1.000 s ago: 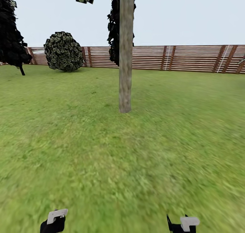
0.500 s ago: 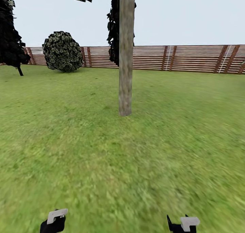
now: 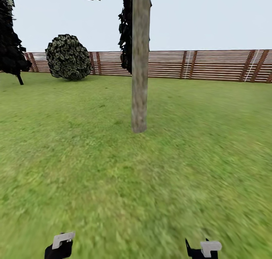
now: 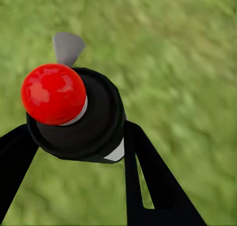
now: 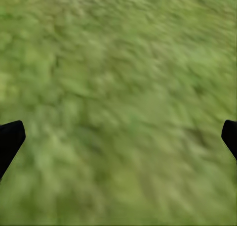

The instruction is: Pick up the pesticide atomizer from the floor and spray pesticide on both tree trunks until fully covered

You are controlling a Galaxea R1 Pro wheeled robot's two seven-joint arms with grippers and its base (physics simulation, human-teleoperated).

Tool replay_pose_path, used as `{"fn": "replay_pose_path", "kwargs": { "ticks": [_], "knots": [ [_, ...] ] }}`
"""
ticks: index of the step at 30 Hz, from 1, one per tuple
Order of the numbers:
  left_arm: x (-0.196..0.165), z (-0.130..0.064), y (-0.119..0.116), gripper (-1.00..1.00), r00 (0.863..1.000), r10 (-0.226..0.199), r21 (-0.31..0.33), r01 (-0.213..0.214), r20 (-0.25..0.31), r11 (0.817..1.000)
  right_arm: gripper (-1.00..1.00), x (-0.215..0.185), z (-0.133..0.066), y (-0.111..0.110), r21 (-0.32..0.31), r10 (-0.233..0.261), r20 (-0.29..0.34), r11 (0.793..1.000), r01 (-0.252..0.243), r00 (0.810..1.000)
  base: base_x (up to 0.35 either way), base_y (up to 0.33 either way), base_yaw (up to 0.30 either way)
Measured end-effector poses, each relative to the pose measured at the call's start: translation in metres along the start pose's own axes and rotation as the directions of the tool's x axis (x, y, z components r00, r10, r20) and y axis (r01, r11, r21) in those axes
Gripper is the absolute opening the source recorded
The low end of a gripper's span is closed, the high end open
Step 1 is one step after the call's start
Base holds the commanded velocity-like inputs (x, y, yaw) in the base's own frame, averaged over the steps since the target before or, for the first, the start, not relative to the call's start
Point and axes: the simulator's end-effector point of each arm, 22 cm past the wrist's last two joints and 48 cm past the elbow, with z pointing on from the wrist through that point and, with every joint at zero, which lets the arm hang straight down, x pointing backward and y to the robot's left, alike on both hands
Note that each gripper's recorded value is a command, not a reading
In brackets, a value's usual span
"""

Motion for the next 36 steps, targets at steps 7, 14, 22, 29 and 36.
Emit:
{"fn": "replay_pose_path", "kwargs": {
  "ticks": [7,14,22,29,36],
  "knots": [
    [0.0001,0.0000,0.0000,-1.00,1.000,0.000,0.000,0.000,0.000,1.000,1.00,0.0000,0.0000,0.0000,0.000,0.000,0.000,1.000,0.000,1.000,0.339,0.000,0.000],
    [0.0000,0.0000,0.0000,-1.00,1.000,0.000,0.000,0.000,0.000,1.000,1.00,-0.0002,0.0001,0.0002,0.000,0.000,0.000,1.000,0.000,1.000,0.339,0.000,0.000],
    [-0.0001,0.0000,0.0000,-1.00,1.000,0.000,0.000,0.000,0.000,1.000,1.00,0.0000,0.0000,0.0011,-0.001,0.001,0.000,1.000,-0.001,1.000,0.339,0.000,0.000],
    [-0.0001,0.0000,0.0000,-1.00,1.000,0.000,0.000,0.000,0.000,1.000,1.00,0.0000,0.0000,0.0009,-0.001,0.001,0.000,1.000,-0.001,1.000,0.339,0.000,0.000],
    [-0.0001,0.0000,-0.0001,-1.00,1.000,0.000,0.000,0.000,0.000,1.000,1.00,0.0000,0.0000,0.0010,-0.001,0.001,0.000,1.000,-0.001,1.000,0.339,0.000,-0.083]
  ]
}}
